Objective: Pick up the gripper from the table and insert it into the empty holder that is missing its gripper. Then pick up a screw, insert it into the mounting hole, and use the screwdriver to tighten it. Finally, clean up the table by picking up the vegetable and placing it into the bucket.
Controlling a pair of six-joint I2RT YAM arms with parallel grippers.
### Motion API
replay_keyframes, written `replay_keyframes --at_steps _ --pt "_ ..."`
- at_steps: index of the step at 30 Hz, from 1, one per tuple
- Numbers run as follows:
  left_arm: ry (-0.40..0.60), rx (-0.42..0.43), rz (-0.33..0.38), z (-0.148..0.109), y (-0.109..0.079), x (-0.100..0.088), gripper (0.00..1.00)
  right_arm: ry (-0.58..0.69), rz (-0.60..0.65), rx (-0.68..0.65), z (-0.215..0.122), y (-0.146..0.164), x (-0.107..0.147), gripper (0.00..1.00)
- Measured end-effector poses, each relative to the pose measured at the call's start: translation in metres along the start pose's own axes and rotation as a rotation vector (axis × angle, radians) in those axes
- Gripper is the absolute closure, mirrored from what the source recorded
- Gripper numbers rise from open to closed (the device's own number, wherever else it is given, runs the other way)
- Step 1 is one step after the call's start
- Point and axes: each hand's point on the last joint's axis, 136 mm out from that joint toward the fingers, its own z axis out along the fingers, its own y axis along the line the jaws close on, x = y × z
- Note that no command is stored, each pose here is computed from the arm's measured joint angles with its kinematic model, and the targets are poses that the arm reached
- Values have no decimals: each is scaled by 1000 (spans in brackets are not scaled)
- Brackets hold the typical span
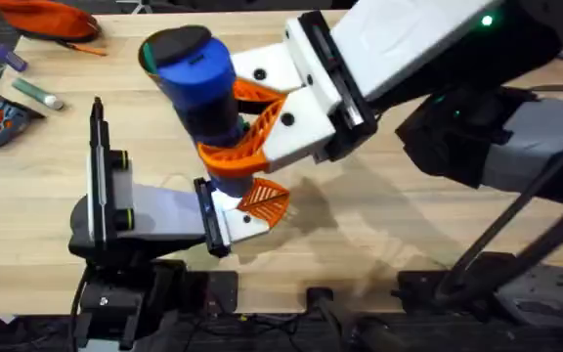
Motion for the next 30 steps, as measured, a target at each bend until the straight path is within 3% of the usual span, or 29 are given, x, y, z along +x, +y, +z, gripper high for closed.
replay_keyframes --at_steps 30 --pt "0 0 0 0 0 0 988 14 29 6 3 -9 15 979"
